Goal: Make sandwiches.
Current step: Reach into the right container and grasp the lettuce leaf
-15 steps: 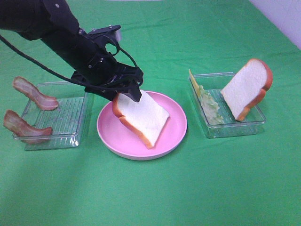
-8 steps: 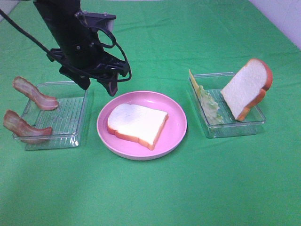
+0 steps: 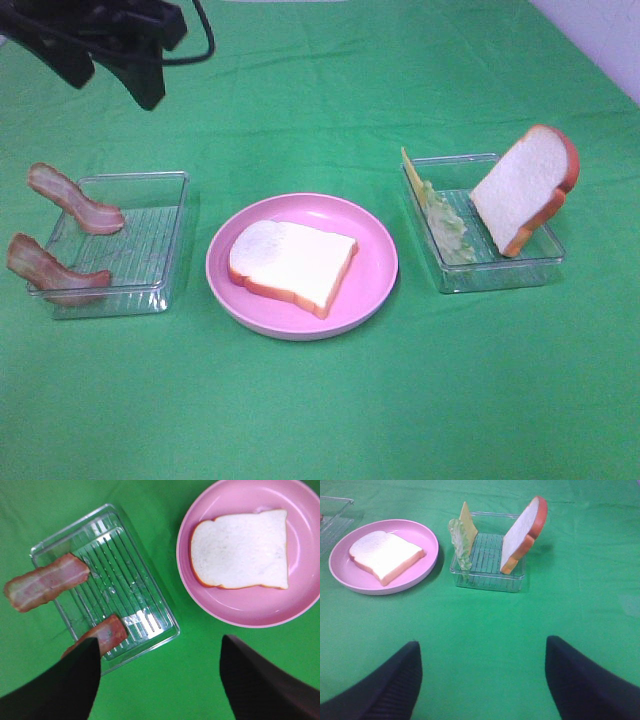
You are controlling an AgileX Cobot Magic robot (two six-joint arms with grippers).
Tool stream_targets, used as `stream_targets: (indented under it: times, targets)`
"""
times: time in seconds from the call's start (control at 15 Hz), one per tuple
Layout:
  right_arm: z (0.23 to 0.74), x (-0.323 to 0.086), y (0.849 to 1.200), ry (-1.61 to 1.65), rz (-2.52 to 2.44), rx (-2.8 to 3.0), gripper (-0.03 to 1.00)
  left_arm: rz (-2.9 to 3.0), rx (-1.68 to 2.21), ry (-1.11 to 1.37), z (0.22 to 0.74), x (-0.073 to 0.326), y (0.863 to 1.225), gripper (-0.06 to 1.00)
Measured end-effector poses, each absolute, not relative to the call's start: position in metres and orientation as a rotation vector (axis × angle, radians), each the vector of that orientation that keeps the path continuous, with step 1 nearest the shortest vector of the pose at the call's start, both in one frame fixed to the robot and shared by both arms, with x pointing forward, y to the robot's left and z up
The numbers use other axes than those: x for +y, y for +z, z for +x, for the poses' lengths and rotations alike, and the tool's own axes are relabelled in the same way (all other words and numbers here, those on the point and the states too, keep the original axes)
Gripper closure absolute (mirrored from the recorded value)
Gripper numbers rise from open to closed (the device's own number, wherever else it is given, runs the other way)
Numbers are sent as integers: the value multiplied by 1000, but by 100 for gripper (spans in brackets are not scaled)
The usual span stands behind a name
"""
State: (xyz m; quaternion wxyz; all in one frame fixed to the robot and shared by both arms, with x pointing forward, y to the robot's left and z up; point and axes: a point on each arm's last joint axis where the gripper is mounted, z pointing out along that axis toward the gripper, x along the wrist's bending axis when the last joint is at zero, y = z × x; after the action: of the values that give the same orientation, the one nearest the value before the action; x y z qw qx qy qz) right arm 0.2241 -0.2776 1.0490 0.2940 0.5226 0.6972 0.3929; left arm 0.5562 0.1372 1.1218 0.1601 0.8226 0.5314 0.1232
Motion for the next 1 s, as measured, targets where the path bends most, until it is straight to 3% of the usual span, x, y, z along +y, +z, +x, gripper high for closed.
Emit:
stream_targets:
  times: [0.2,0.4,1.0]
  targets:
    - [224,-278,1049,1046,1391,1856,30,2261,1467,431,517,160,1163,30]
    - [224,-278,1049,1046,1391,1856,30,2231,1472,444,479,180,1169,30]
    - [224,-278,1049,1048,1390,1853,30,2218,1486,423,346,251,1113,30]
